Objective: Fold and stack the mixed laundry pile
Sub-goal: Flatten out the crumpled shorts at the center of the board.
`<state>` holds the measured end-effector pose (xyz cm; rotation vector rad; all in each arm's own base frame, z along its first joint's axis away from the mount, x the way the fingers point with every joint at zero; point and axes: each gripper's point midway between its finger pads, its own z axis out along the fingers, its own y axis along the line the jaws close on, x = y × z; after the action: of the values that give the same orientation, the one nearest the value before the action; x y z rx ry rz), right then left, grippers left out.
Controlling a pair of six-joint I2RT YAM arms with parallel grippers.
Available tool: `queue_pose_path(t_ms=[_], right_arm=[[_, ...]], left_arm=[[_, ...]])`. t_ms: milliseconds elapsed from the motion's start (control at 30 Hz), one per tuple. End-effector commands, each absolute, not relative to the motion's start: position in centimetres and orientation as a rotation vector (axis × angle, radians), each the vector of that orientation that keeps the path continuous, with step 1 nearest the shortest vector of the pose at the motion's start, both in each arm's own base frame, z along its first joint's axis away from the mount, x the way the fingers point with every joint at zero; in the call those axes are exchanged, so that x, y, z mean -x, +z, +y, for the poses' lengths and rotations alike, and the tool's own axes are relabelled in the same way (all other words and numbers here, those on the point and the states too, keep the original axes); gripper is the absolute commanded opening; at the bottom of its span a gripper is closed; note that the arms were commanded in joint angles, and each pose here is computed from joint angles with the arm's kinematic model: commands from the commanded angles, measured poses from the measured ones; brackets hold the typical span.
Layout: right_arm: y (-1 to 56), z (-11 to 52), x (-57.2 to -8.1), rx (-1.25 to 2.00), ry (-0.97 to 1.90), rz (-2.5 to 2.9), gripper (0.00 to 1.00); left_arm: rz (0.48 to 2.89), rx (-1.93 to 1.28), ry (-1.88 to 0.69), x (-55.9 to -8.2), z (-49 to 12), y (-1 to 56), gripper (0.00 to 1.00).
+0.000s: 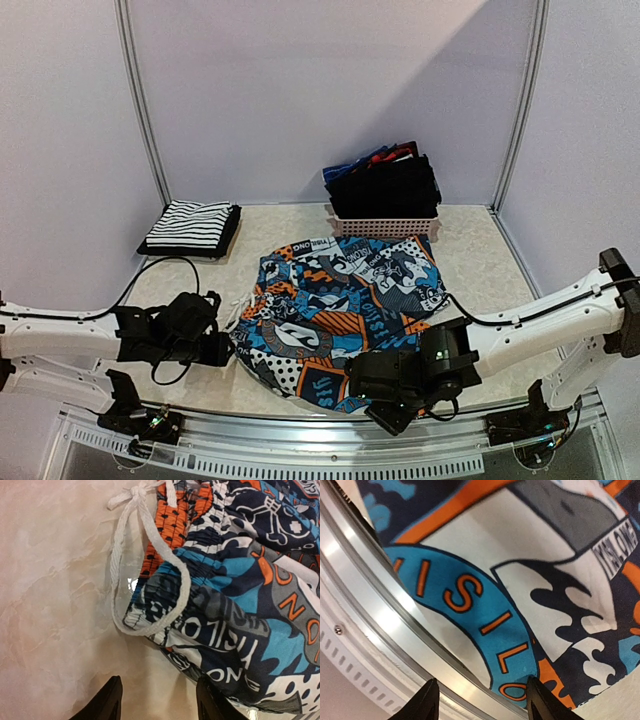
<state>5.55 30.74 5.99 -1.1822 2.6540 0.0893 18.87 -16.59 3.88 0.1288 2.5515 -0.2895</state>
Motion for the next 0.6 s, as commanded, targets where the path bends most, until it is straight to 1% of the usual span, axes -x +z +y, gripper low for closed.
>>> queue_pose_path(t_ms=[0,67,133,267,367,567], right_arm=[[3.6,29.2,-4.5,1.183,0.018,2.717,0.6],[2.8,28.1,-4.5,1.172,-0.056,2.726,0.62],[2.2,27.5,-4.9,1.143,-0.111,2.727,0.67],[1.5,27.1,-5.7,1.109,-0.172,2.7,0.68],[1.1,26.8,-6.3,1.096,-0.216,2.676,0.63],[0.4,25.4,-7.0,1.06,-0.308,2.654,0.39]], left_arm=[[2.52,-0.112,-0.29,-20.2,-16.8,4.4,0.52],[2.524,-0.098,-0.285,-20.4,-16.6,4.1,0.52],[2.533,-0.087,-0.28,-20.6,-16.3,3.9,0.52],[2.535,-0.063,-0.314,-21.0,-16.4,3.5,0.53],[2.535,-0.059,-0.352,-21.2,-16.8,3.2,0.53],[2.525,-0.068,-0.414,-21.7,-18.0,2.4,0.54]])
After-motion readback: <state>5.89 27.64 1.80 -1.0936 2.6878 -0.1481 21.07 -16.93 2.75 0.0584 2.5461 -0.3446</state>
